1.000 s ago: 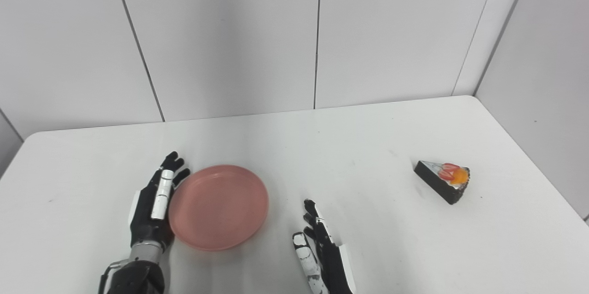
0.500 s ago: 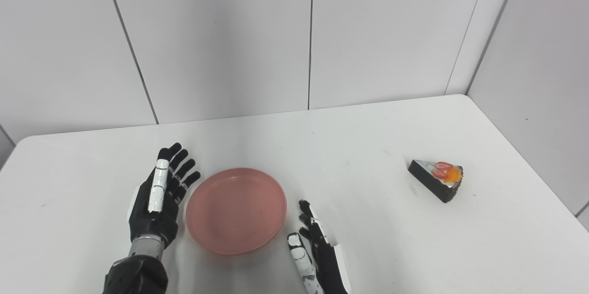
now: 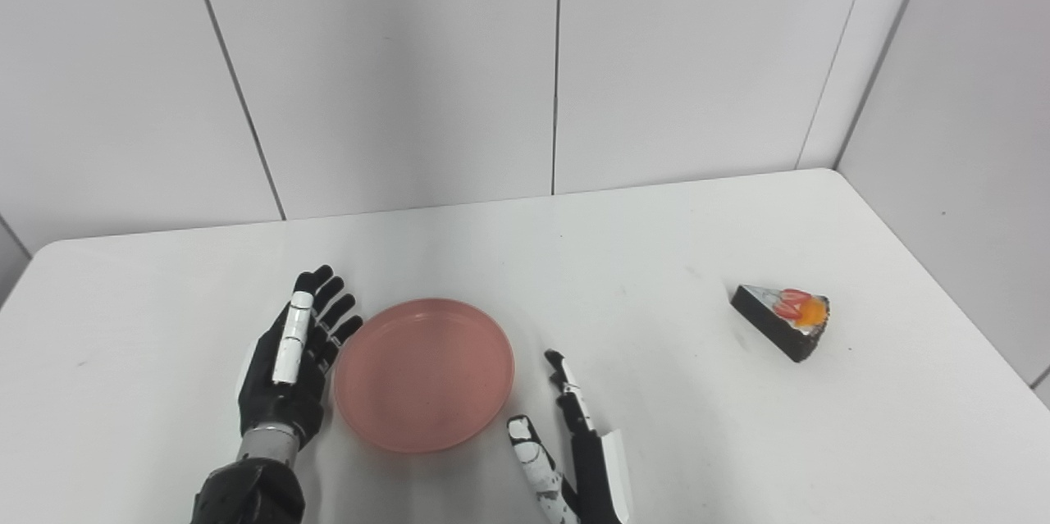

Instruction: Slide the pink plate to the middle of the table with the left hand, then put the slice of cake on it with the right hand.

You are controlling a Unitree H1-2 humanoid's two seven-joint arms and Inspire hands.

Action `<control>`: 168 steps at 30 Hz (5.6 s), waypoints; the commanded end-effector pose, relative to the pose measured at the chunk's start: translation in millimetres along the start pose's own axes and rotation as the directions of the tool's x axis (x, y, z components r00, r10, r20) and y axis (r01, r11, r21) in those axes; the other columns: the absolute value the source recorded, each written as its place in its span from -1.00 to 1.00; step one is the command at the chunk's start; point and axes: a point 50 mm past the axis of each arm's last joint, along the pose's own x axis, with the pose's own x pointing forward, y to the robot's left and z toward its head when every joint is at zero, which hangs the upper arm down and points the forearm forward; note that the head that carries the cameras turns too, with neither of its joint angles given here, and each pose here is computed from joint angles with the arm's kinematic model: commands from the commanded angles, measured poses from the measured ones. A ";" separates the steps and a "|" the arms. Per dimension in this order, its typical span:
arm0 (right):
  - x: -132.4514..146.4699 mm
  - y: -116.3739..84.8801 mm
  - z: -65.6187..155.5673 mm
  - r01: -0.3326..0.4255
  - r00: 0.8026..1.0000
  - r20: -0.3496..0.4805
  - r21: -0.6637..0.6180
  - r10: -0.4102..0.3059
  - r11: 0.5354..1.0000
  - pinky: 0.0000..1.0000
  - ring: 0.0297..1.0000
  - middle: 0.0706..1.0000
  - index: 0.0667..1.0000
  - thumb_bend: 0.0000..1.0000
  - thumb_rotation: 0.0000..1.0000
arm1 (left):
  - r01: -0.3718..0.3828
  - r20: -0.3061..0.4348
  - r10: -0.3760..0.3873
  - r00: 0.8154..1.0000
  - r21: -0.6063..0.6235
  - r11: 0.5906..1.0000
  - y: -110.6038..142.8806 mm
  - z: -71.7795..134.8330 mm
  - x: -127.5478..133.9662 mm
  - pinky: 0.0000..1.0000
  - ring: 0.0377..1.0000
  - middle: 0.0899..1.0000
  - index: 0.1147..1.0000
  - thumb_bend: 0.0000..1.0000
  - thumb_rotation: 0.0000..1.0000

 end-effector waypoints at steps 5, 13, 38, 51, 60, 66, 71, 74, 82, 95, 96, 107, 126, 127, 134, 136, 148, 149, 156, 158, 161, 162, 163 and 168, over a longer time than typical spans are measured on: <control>2.0 -24.0 48.3 0.166 0.973 0.166 -0.012 -0.162 0.986 0.84 0.82 0.82 0.79 0.40 0.94 | 0.045 0.048 -0.044 0.998 -0.004 0.999 -8.7 4.2 2.5 0.67 0.73 0.74 0.61 0.75 0.36; -9.1 -78.4 83.3 0.232 0.947 0.250 -0.093 -0.203 0.968 0.73 0.81 0.78 0.73 0.55 0.86 | 0.068 0.034 -0.068 0.997 -0.004 0.998 -10.6 -11.5 3.7 0.78 0.77 0.76 0.61 0.68 0.42; 25.7 -253.2 131.8 0.289 0.951 0.193 -0.828 -0.240 0.480 0.40 0.66 0.71 0.70 0.77 0.61 | 0.085 0.015 -0.084 0.996 -0.027 0.996 -15.1 -26.3 0.2 0.78 0.74 0.73 0.59 0.61 0.39; 72.5 -288.4 113.4 0.094 0.974 0.004 -0.918 -0.228 0.386 0.36 0.65 0.71 0.67 0.94 0.45 | 0.086 0.005 -0.086 0.996 -0.040 0.995 -16.3 -25.2 -2.9 0.75 0.74 0.74 0.58 0.62 0.36; 101.0 -288.0 84.4 -0.043 0.971 -0.140 -0.902 -0.195 0.430 0.32 0.60 0.65 0.65 0.99 0.41 | 0.081 -0.004 -0.081 0.997 -0.039 0.996 -19.9 -24.5 -6.5 0.69 0.73 0.74 0.59 0.62 0.36; 114.1 -281.5 71.4 -0.098 0.967 -0.192 -0.883 -0.164 0.458 0.29 0.61 0.67 0.65 1.00 0.38 | 0.086 -0.006 -0.086 0.996 -0.034 0.996 -22.0 -24.6 -7.0 0.70 0.73 0.75 0.59 0.63 0.38; 124.3 -274.9 61.8 -0.142 0.963 -0.231 -0.871 -0.137 0.470 0.33 0.61 0.69 0.67 1.00 0.38 | 0.077 -0.013 -0.078 0.997 -0.033 0.996 -19.7 -26.6 -6.8 0.75 0.73 0.74 0.59 0.63 0.37; 128.5 -272.1 60.9 -0.158 0.961 -0.244 -0.868 -0.127 0.470 0.35 0.60 0.68 0.67 1.00 0.37 | 0.076 -0.017 -0.077 0.997 -0.027 0.997 -19.1 -27.4 -7.1 0.73 0.73 0.74 0.60 0.63 0.37; 140.5 -273.0 54.2 -0.180 0.959 -0.259 -0.872 -0.118 0.455 0.27 0.57 0.69 0.66 0.98 0.39 | 0.083 -0.019 -0.084 0.996 -0.027 0.996 -19.5 -29.2 -7.4 0.73 0.73 0.76 0.62 0.62 0.38; 148.6 -281.8 38.6 -0.217 0.947 -0.293 -0.888 -0.135 0.407 0.42 0.62 0.73 0.67 0.93 0.39 | 0.085 -0.020 -0.085 0.996 -0.031 0.996 -17.3 -28.7 -7.6 0.76 0.75 0.77 0.64 0.62 0.37; 149.1 -282.4 37.7 -0.218 0.946 -0.294 -0.888 -0.134 0.406 0.44 0.63 0.73 0.68 0.94 0.39 | 0.084 -0.021 -0.085 0.996 -0.031 0.996 -17.3 -28.9 -7.8 0.75 0.74 0.77 0.63 0.61 0.37; 155.4 -282.5 29.6 -0.207 0.946 -0.288 -0.890 -0.148 0.406 0.26 0.54 0.66 0.65 0.89 0.26 | 0.084 -0.023 -0.085 0.996 -0.031 0.996 -18.0 -28.5 -8.2 0.73 0.73 0.76 0.62 0.60 0.37; 156.9 -275.8 13.9 -0.148 0.960 -0.234 -0.890 -0.154 0.432 -0.41 -0.30 -0.20 -0.07 0.06 -1.00 | 0.086 -0.031 -0.087 0.996 -0.029 0.996 -18.8 -29.2 -10.1 0.76 0.73 0.77 0.62 0.58 0.37; 156.6 -276.0 13.4 -0.149 0.960 -0.235 -0.891 -0.155 0.429 -0.42 -0.31 -0.20 -0.08 0.06 -1.00 | 0.087 -0.030 -0.088 0.996 -0.029 0.996 -18.6 -29.0 -10.2 0.75 0.73 0.77 0.62 0.57 0.38; 156.7 -275.9 12.2 -0.165 0.956 -0.249 -0.893 -0.155 0.420 -0.47 -0.36 -0.24 -0.06 0.05 -1.00 | 0.087 -0.030 -0.088 0.996 -0.034 0.996 -18.6 -28.0 -9.5 0.76 0.73 0.78 0.62 0.56 0.38; 156.6 -275.5 11.8 -0.167 0.955 -0.254 -0.888 -0.155 0.428 -0.50 -0.39 -0.26 -0.05 0.05 -1.00 | 0.088 -0.029 -0.089 0.996 -0.034 0.996 -18.8 -27.6 -9.1 0.75 0.73 0.77 0.61 0.56 0.37; 153.9 -272.8 13.8 -0.140 0.962 -0.232 -0.870 -0.141 0.473 -0.47 -0.35 -0.25 -0.06 0.05 -1.00 | 0.091 -0.028 -0.091 0.995 -0.028 0.995 -19.6 -26.4 -8.3 0.74 0.71 0.76 0.60 0.56 0.38; 153.6 -272.2 15.1 -0.120 0.965 -0.219 -0.855 -0.142 0.504 -0.46 -0.34 -0.24 -0.06 0.05 -1.00 | 0.091 -0.029 -0.092 0.995 -0.030 0.995 -19.5 -26.5 -8.4 0.75 0.72 0.76 0.60 0.57 0.37; 151.2 -266.8 29.0 -0.002 0.967 -0.172 -0.740 -0.187 0.673 -0.53 -0.43 -0.27 -0.07 0.05 -1.00 | 0.094 -0.031 -0.094 0.995 -0.023 0.995 -19.5 -26.2 -8.8 0.73 0.71 0.75 0.59 0.57 0.38; 151.3 -266.1 31.5 0.018 0.966 -0.165 -0.721 -0.197 0.692 -0.52 -0.41 -0.28 -0.06 0.05 -1.00 | 0.094 -0.033 -0.095 0.995 -0.027 0.995 -19.6 -26.2 -8.8 0.74 0.72 0.76 0.59 0.57 0.37; 150.8 -264.2 37.7 0.071 0.963 -0.148 -0.664 -0.224 0.744 -0.53 -0.44 -0.27 -0.04 0.04 -1.00 | 0.092 -0.033 -0.092 0.995 -0.024 0.996 -19.5 -26.2 -9.1 0.74 0.71 0.76 0.59 0.59 0.37; 150.5 -263.9 39.6 0.089 0.963 -0.138 -0.647 -0.231 0.757 -0.53 -0.44 -0.27 -0.03 0.04 -1.00 | 0.090 -0.034 -0.091 0.995 -0.019 0.996 -19.6 -26.5 -9.4 0.74 0.71 0.76 0.59 0.59 0.37; 150.3 -263.9 40.6 0.100 0.963 -0.131 -0.638 -0.235 0.763 -0.48 -0.40 -0.25 -0.03 0.04 -1.00 | 0.090 -0.035 -0.090 0.995 -0.016 0.996 -19.6 -26.6 -9.6 0.73 0.70 0.76 0.60 0.59 0.39; 149.0 -262.3 46.7 0.150 0.960 -0.108 -0.581 -0.259 0.800 -0.40 -0.30 -0.22 -0.03 0.05 -0.99 | 0.089 -0.040 -0.090 0.995 -0.019 0.996 -19.6 -28.1 -10.6 0.76 0.71 0.76 0.58 0.62 0.38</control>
